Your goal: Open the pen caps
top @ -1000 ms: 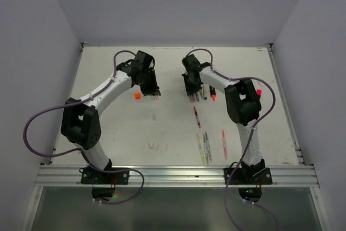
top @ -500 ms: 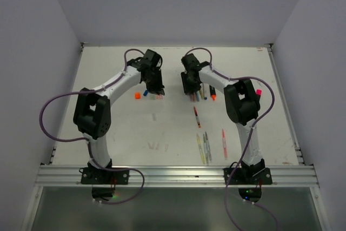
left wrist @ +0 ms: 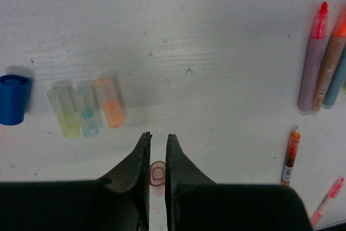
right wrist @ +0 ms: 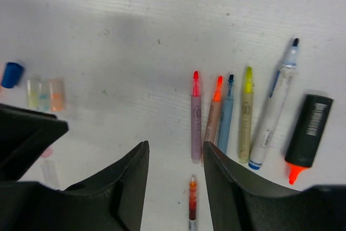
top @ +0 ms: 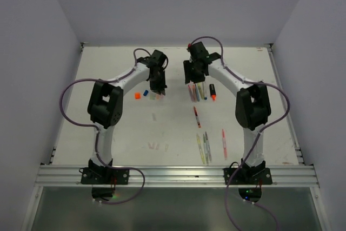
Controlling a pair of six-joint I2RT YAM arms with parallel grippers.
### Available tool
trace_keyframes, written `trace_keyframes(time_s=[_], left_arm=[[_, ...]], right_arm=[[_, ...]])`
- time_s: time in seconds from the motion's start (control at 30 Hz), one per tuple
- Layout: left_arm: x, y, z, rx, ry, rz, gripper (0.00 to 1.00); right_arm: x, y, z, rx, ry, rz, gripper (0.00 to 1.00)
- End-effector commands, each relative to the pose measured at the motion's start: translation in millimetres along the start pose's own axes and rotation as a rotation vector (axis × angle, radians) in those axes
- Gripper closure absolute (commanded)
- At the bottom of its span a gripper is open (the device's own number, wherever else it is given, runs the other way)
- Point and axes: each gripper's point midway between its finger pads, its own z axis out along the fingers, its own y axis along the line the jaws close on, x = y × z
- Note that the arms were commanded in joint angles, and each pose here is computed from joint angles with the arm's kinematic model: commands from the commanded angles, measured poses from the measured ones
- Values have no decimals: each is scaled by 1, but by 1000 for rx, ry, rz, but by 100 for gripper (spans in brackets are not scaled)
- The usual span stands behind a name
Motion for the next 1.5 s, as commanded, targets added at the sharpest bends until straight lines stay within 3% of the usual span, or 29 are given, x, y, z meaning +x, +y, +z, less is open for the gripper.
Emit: trace_keyframes(time_s=[0.0,0.37,0.63,1.03,1.3,1.47], left_arm=[[-9,8,10,-60,-14,57,100],[-16,26,27,-154,-20,94,98],[-4,34,31,-174,-4,78,89],[-8,34,25,-155,-44,80,69],[-30,21,0,-112,-125,89,64],[-57,-11,-50,11,-236,90,61]], right_arm=[[-38,-1,-70,-91,-129,94,52],[-30,-55,-131,-33,-198,158,52],[-1,-121,-120,2,-130,365,52],[23,-188,-122,230,-106,387,52],[51,-223,-112,304,-51,460,52],[70,-253,-110,403,-17,488,51]])
